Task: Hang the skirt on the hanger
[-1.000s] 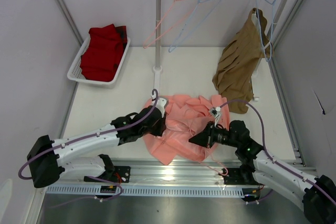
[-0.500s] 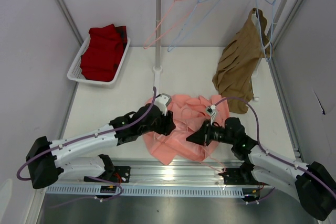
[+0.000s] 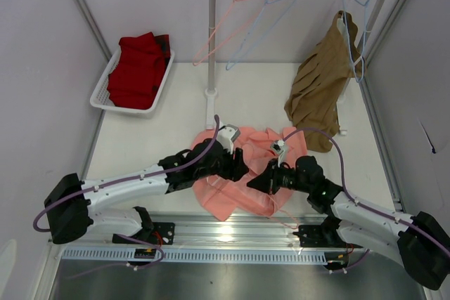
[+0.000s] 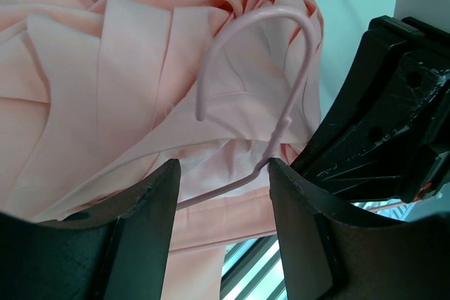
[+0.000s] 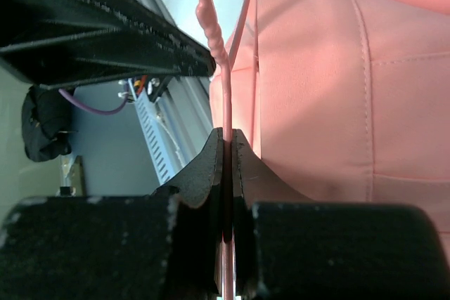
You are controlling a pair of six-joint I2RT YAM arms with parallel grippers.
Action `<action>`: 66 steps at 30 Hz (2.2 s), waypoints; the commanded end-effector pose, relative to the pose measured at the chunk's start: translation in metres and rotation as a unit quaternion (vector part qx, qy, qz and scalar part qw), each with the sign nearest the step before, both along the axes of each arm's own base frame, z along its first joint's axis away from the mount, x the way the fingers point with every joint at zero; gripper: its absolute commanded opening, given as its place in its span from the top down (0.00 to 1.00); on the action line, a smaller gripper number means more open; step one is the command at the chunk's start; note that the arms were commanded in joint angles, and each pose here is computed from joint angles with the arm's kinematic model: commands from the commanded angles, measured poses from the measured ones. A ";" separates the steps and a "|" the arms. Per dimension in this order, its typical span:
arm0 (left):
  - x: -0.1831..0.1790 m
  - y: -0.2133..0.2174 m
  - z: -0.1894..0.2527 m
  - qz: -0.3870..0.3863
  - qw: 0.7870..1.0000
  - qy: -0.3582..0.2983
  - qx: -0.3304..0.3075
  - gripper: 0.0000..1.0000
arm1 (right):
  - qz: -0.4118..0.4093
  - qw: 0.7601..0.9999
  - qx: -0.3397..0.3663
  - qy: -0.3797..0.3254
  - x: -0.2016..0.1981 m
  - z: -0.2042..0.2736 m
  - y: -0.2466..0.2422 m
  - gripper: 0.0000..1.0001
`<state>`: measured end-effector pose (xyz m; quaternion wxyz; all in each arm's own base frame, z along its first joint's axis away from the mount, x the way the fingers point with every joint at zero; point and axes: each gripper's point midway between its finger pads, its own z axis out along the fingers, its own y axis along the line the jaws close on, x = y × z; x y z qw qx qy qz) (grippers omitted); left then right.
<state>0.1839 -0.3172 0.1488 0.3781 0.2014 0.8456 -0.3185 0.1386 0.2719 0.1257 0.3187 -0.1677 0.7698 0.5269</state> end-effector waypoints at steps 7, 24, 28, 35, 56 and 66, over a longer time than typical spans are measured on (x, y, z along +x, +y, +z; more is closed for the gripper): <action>0.001 -0.023 0.037 0.003 0.998 -0.018 -0.063 0.42 | -0.008 0.999 0.006 -0.042 0.012 0.019 0.008 1.00; 0.002 -0.032 0.018 -0.003 0.999 -0.002 -0.044 0.51 | 0.006 0.999 -0.005 -0.050 0.011 0.022 0.017 1.00; 0.004 -0.037 0.023 -0.004 0.998 -0.007 -0.056 0.62 | 0.014 0.999 -0.008 -0.048 0.010 0.020 0.020 1.00; 0.004 -0.031 0.010 0.002 1.000 0.002 -0.029 0.99 | 0.009 0.998 -0.036 -0.043 0.012 0.013 0.019 1.00; -0.001 -0.003 0.017 -0.005 0.999 -0.045 -0.020 1.00 | -0.113 0.987 -0.110 0.037 0.011 0.040 -0.041 0.55; -0.013 -0.006 0.030 -0.053 0.994 -0.078 -0.054 1.00 | -0.077 0.992 -0.098 0.027 0.007 0.082 -0.021 0.62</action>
